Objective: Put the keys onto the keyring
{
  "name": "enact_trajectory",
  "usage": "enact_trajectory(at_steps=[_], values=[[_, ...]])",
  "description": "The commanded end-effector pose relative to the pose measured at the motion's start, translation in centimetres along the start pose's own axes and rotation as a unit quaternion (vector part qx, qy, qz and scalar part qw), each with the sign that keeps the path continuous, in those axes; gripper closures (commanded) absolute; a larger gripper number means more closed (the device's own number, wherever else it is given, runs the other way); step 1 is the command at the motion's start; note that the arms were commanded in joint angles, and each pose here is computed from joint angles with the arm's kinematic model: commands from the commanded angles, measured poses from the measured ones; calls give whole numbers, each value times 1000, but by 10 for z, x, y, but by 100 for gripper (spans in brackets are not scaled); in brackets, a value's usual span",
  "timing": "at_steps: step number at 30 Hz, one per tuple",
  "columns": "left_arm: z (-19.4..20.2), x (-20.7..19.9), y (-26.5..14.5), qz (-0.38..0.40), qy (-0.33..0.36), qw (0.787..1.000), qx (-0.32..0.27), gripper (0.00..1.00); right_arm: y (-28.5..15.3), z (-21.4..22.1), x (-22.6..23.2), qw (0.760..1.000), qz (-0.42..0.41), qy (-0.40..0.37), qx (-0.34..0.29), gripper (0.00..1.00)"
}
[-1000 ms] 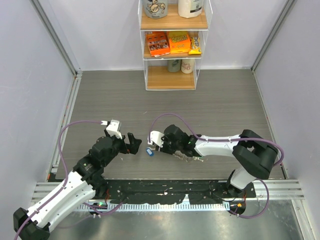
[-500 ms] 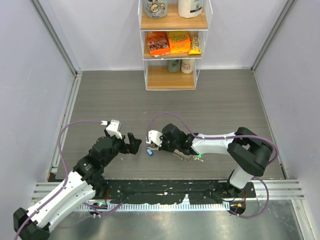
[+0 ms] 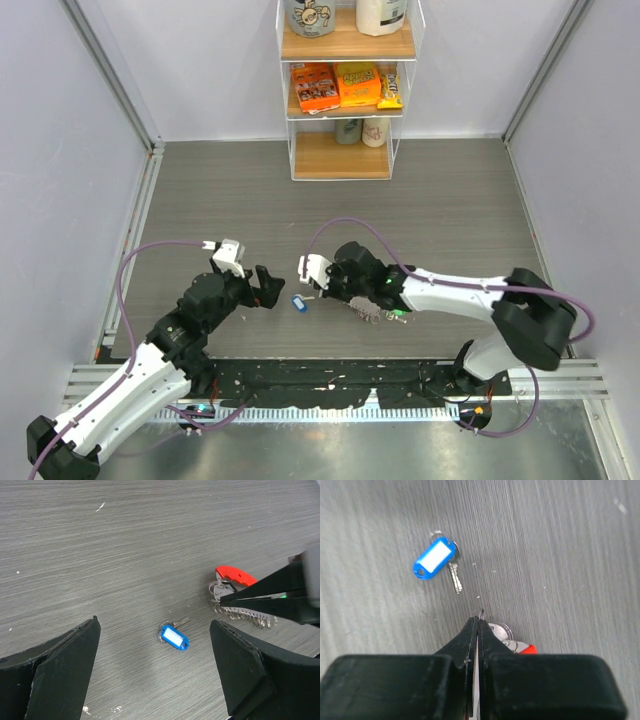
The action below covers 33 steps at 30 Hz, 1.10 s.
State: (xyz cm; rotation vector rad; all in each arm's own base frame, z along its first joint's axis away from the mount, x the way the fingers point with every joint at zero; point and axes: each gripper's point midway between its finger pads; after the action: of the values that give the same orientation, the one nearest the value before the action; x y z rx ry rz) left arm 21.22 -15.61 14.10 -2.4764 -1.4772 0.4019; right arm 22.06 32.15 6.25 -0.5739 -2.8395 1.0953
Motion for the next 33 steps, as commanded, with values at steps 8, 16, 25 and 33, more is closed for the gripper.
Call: enact_trajectory(at_steps=[8, 16, 25, 33], values=[[-33, -58, -10, 165, 14, 983, -78, 1, -60, -62, 37, 988, -90, 17, -125, 94], [-47, -99, -34, 294, 35, 946, -133, 1, -88, -73, 60, 975, -144, 41, -162, 94], [-53, -130, -64, 404, 56, 897, -170, 7, -128, -90, 82, 960, -196, 81, -181, 94], [-62, -149, -88, 470, 66, 860, -188, 15, -155, -105, 92, 954, -215, 108, -176, 94]])
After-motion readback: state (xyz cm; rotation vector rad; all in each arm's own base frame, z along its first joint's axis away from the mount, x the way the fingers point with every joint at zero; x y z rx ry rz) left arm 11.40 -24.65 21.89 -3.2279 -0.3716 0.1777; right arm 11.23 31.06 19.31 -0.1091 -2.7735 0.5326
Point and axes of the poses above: each gripper's point midway between its finger pads, its own y axis out along the fingers, its own x axis along the line the jaws close on, z = x × y, and after that the axes turned 13 degrees about y, right-handed
